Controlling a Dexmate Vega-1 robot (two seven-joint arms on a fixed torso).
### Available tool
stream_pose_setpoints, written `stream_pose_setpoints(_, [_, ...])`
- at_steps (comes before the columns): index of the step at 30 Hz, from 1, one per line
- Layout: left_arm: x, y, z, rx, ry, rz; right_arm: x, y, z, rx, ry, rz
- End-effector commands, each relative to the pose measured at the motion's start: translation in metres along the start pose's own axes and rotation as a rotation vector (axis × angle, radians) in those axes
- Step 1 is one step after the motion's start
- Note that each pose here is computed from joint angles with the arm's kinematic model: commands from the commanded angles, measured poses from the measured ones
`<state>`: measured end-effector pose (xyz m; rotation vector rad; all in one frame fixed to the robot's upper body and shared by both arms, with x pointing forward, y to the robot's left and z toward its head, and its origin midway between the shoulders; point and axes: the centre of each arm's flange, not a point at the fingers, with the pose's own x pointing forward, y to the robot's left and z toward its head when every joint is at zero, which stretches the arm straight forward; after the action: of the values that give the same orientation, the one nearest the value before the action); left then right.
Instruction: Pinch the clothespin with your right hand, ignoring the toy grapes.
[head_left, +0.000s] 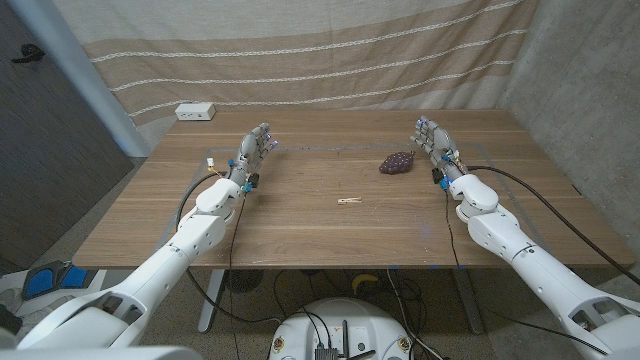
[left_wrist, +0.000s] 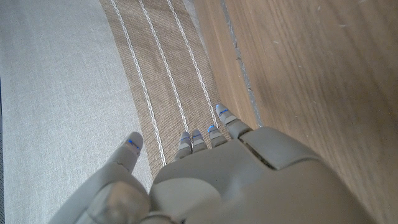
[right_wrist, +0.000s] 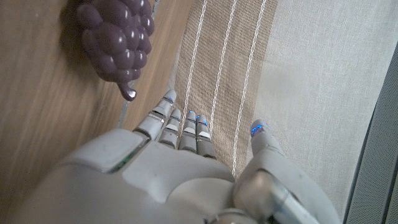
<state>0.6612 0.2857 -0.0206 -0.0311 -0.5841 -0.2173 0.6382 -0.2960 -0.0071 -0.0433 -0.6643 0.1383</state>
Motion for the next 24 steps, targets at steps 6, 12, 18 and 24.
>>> stream_pose_setpoints(6, [0.002, 0.001, 0.002, 0.004, -0.004, -0.005, -0.006, 0.004, 0.031, -0.12, -0.078, -0.008])
stream_pose_setpoints(12, [0.001, 0.001, 0.002, 0.004, -0.004, -0.005, -0.01, 0.008, 0.042, -0.171, -0.101, -0.002])
stream_pose_setpoints(18, [0.0, 0.001, 0.002, 0.005, -0.005, -0.006, -0.015, 0.012, 0.053, -0.219, -0.124, -0.002])
stream_pose_setpoints(24, [-0.001, 0.0, 0.002, -0.005, -0.002, -0.002, -0.019, 0.016, 0.06, -0.249, -0.14, 0.001])
